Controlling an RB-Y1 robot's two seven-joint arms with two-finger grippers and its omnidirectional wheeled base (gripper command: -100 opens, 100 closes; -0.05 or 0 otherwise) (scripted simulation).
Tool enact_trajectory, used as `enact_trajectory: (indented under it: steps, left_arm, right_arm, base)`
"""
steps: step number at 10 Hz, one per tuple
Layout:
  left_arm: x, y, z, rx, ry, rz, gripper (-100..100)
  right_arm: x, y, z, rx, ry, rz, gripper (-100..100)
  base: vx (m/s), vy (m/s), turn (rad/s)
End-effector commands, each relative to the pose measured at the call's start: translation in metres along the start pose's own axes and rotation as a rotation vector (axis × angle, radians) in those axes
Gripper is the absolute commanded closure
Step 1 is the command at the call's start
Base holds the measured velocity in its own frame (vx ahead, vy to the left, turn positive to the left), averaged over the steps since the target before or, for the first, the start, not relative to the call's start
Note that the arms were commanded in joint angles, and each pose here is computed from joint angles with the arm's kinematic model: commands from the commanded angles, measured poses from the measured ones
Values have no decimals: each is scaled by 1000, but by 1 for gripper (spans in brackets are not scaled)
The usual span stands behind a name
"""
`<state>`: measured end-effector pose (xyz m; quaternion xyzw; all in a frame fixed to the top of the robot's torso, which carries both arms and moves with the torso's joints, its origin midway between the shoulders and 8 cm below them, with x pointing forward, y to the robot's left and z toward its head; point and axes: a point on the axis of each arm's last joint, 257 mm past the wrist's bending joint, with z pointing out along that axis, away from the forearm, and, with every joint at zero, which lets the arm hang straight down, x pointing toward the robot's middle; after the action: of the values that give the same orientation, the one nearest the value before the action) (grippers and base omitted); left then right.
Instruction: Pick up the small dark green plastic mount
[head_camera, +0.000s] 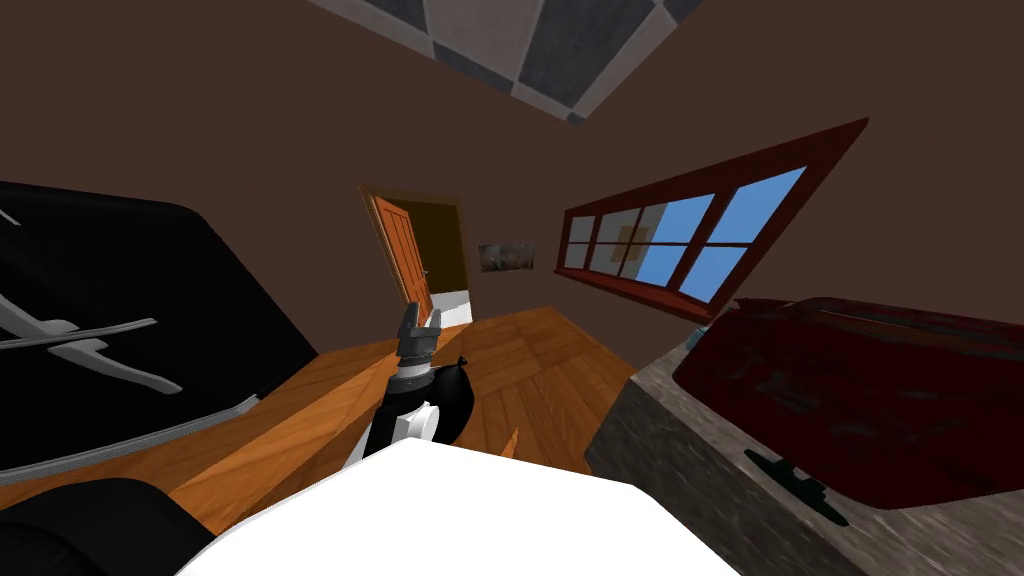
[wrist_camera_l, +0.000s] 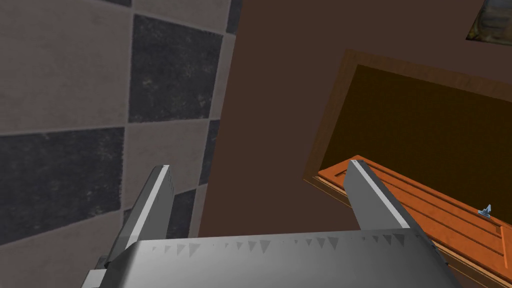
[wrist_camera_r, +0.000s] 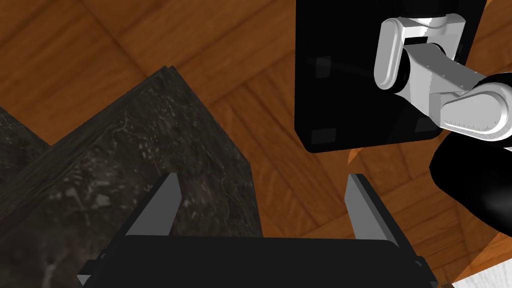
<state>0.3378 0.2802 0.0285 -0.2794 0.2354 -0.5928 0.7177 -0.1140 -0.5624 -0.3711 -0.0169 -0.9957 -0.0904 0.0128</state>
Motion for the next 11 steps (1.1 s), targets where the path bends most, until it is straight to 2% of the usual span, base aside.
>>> enact_trajectory:
  steps: [1, 2, 3, 4, 6, 7, 8, 9, 10, 11]
  left_arm:
    - [0, 0, 0, 0, 0, 0, 0]
    - [0, 0, 0, 0, 0, 0, 0]
    - [0, 0, 0, 0, 0, 0, 0]
    - [0, 0, 0, 0, 0, 0, 0]
    - [0, 0, 0, 0, 0, 0, 0]
    - [0, 0, 0, 0, 0, 0, 0]
    - [0, 0, 0, 0, 0, 0, 0]
    - [0, 0, 0, 0, 0, 0, 0]
    - [0, 0, 0, 0, 0, 0, 0]
    - [0, 0, 0, 0, 0, 0, 0]
  right_arm:
    - [-8, -29, -17, 64, 26, -43, -100]
    - [-8, -29, -17, 64, 26, -44, -100]
    - [-17, -49, -30, 112, 37, -78, -100]
    - [-18, -50, -31, 114, 39, -82, -100]
    - [-45, -81, -54, 192, 48, -150, -100]
    - [-45, -81, -54, 192, 48, -150, -100]
    - [-73, -98, -69, 239, 37, -203, -100]
    - [-73, -98, -69, 239, 37, -203, -100]
    - [-94, -100, -73, 250, 19, -236, -100]
    - [-94, -100, -73, 250, 19, -236, -100]
  base:
    - [124, -56, 155]
    - [106, -61, 100]
    - [105, -74, 163]
    - [88, -68, 103]
    - [148, -97, 189]
    - [132, -99, 96]
    - [174, -114, 255]
    - [163, -92, 153]
    - [181, 12, 133]
    - [136, 56, 88]
